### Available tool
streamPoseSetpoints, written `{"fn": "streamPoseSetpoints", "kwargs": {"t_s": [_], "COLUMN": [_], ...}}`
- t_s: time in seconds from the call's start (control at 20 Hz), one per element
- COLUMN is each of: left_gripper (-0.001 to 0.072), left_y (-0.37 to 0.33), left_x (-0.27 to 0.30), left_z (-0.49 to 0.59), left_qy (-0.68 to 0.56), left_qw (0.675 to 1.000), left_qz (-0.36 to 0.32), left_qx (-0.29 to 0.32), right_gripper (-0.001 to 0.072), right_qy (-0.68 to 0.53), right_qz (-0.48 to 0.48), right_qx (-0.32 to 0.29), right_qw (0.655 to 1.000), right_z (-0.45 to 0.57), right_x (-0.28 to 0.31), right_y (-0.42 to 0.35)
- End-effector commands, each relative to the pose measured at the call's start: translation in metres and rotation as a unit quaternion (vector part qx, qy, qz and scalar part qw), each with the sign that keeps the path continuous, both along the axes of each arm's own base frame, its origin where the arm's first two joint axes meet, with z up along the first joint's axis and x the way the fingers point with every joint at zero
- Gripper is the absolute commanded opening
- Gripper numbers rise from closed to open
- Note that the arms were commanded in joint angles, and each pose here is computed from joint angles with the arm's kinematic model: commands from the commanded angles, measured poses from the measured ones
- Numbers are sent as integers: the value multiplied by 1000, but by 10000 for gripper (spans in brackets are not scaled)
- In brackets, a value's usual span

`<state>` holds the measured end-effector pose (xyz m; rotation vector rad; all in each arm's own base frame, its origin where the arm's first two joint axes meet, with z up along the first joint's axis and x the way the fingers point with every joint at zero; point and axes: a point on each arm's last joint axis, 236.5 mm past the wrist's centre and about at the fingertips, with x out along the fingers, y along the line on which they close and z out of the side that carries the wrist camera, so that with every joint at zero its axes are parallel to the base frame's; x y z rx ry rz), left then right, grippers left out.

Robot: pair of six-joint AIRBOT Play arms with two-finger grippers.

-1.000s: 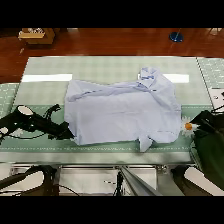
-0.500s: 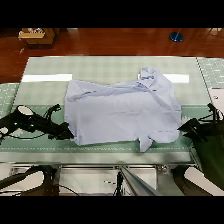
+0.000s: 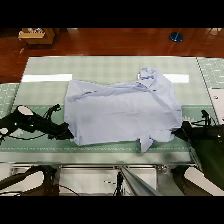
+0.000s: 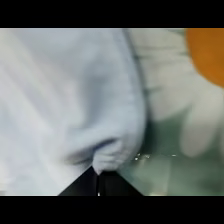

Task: Fold the shirts.

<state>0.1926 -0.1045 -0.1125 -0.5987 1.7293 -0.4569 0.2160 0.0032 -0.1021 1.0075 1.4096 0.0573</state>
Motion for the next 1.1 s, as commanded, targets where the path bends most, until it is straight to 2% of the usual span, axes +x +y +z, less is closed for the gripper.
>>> {"fn": "streamPoseSetpoints", "kwargs": {"t_s": [0.0, 0.15, 0.2, 0.3, 0.45, 0.65, 0.75, 0.9, 1.05], "left_gripper": [21, 21, 21, 21, 21, 21, 20, 20, 20], "left_y": [-8, -9, -12, -12, 5, 6, 1, 0, 15], "left_x": [24, 81, 101, 127, 123, 66, 32, -13, -51], "left_z": [33, 124, 170, 277, 425, 578, 633, 674, 681], "left_qy": [-54, -213, -282, -428, -609, -761, -814, -845, -844], "left_qw": [998, 977, 959, 902, 792, 642, 574, 521, 502], "left_qz": [-3, -5, 5, 27, 51, 78, 81, 93, 119], "left_qx": [-25, -29, -38, -46, 0, 37, 46, 78, 146], "right_gripper": [24, 25, 24, 24, 24, 24, 24, 24, 23], "right_qy": [-122, -271, -330, -459, -604, -727, -747, -740, -716], "right_qz": [-27, -3, 6, -5, -19, -13, 0, -4, -20], "right_qx": [68, 158, 163, 134, 47, -68, -132, -259, -357], "right_qw": [990, 949, 930, 878, 795, 683, 652, 621, 599], "right_z": [50, 167, 211, 307, 444, 595, 641, 677, 683], "right_x": [55, 101, 113, 136, 138, 92, 62, 22, -12], "right_y": [13, 22, 21, 9, 0, 24, 44, 58, 62]}}
